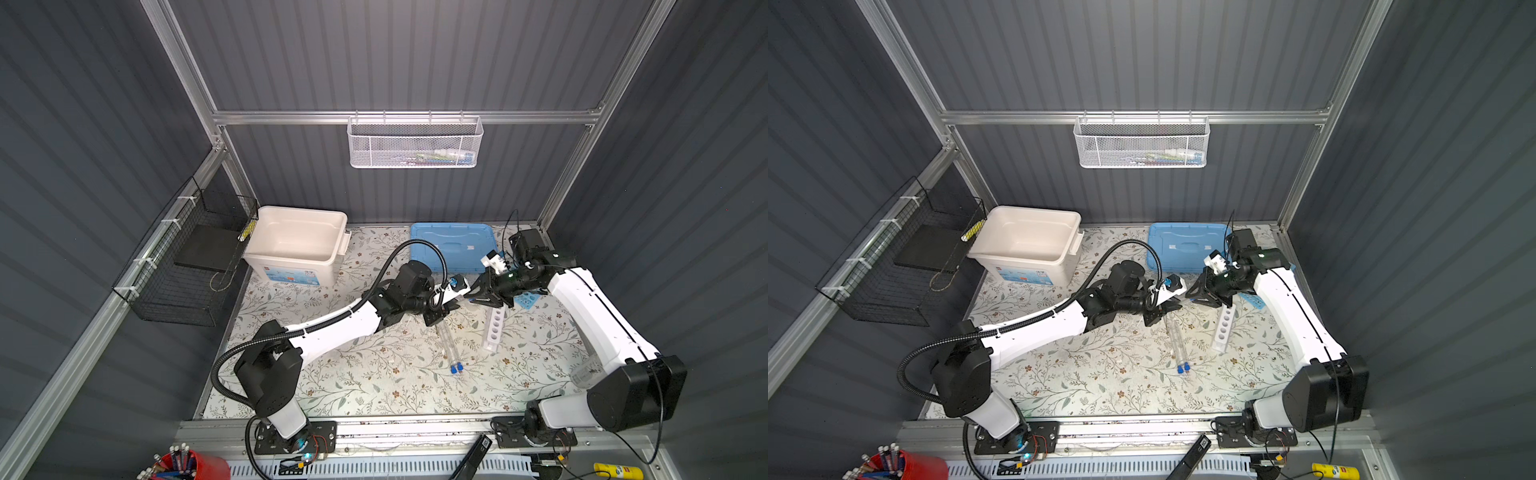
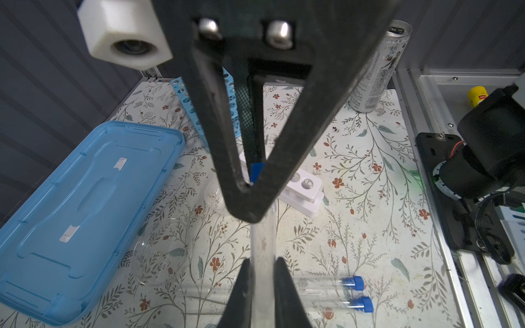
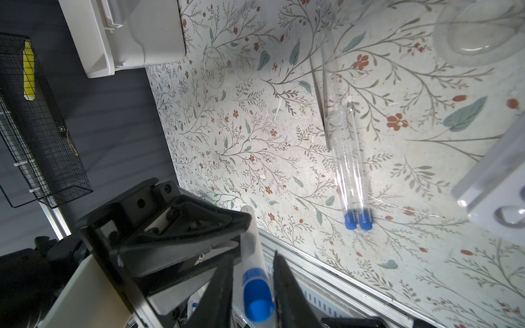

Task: Organize the chemistry lab equipment
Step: 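Bring the right gripper to the held tube while the left gripper holds it up, then close the right gripper on the tube while the left gripper opens and withdraws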

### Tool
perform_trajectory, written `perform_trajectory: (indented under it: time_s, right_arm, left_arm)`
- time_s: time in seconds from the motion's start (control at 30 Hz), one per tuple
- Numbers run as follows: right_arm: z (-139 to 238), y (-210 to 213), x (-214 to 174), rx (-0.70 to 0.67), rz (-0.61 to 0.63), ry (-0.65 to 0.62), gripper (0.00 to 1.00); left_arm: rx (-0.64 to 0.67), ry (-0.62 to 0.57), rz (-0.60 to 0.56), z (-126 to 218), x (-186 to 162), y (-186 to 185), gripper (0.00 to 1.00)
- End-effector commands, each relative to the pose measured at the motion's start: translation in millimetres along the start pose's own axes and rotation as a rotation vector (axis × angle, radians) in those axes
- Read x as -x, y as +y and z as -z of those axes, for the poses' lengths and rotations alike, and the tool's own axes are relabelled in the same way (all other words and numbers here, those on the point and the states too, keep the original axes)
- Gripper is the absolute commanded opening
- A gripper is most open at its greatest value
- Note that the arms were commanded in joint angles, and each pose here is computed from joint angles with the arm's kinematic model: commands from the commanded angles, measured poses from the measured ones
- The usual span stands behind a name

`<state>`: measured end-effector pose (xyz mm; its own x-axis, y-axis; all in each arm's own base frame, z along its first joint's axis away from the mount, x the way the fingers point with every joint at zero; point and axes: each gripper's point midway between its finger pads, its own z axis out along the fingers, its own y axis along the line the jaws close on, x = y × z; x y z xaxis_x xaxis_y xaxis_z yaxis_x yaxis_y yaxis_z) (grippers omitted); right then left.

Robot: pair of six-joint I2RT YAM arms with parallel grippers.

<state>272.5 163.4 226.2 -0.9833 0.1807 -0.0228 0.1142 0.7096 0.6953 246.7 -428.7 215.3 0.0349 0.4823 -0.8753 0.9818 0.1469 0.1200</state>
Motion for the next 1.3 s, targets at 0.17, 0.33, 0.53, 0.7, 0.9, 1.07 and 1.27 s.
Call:
perform_trajectory:
  time_s: [0.17,0.33,0.53,0.7,0.9,1.07,1.27]
  right_arm:
    - [-4.4,-3.1,-4.9,-0.012,0.017,0.020,0.22]
    - [-5.3,-2.3,-5.5,-0.011,0.023,0.022,0.18]
    - [-6.1,-5.2,-5.3,-0.025,0.024,0.018,0.15]
    - [2.4,-15.3,2.7,-0.118,0.037,-0.039,0.12]
    - [19.8,-34.4,9.4,-0.279,0.061,-0.100,0.11]
    - [39.4,-64.4,7.9,-0.461,0.058,-0.151,0.11]
    - [48.3,-87.7,-0.6,-0.547,0.023,-0.148,0.11]
  left_arm:
    - [-0.006,-0.012,0.006,1.3,2.1,-1.6,0.08]
    - [-0.002,-0.017,0.005,1.3,3.2,-0.8,0.14]
    - [0.005,-0.025,0.002,2.5,5.2,-0.6,0.28]
    - [-0.020,-0.038,0.008,7.2,11.4,-4.7,0.51]
    - [-0.004,-0.035,0.025,18.8,14.5,-4.9,0.71]
    - [0.028,-0.051,0.125,38.5,12.2,8.4,0.87]
    - [0.072,0.009,0.219,46.9,-1.1,21.5,1.00]
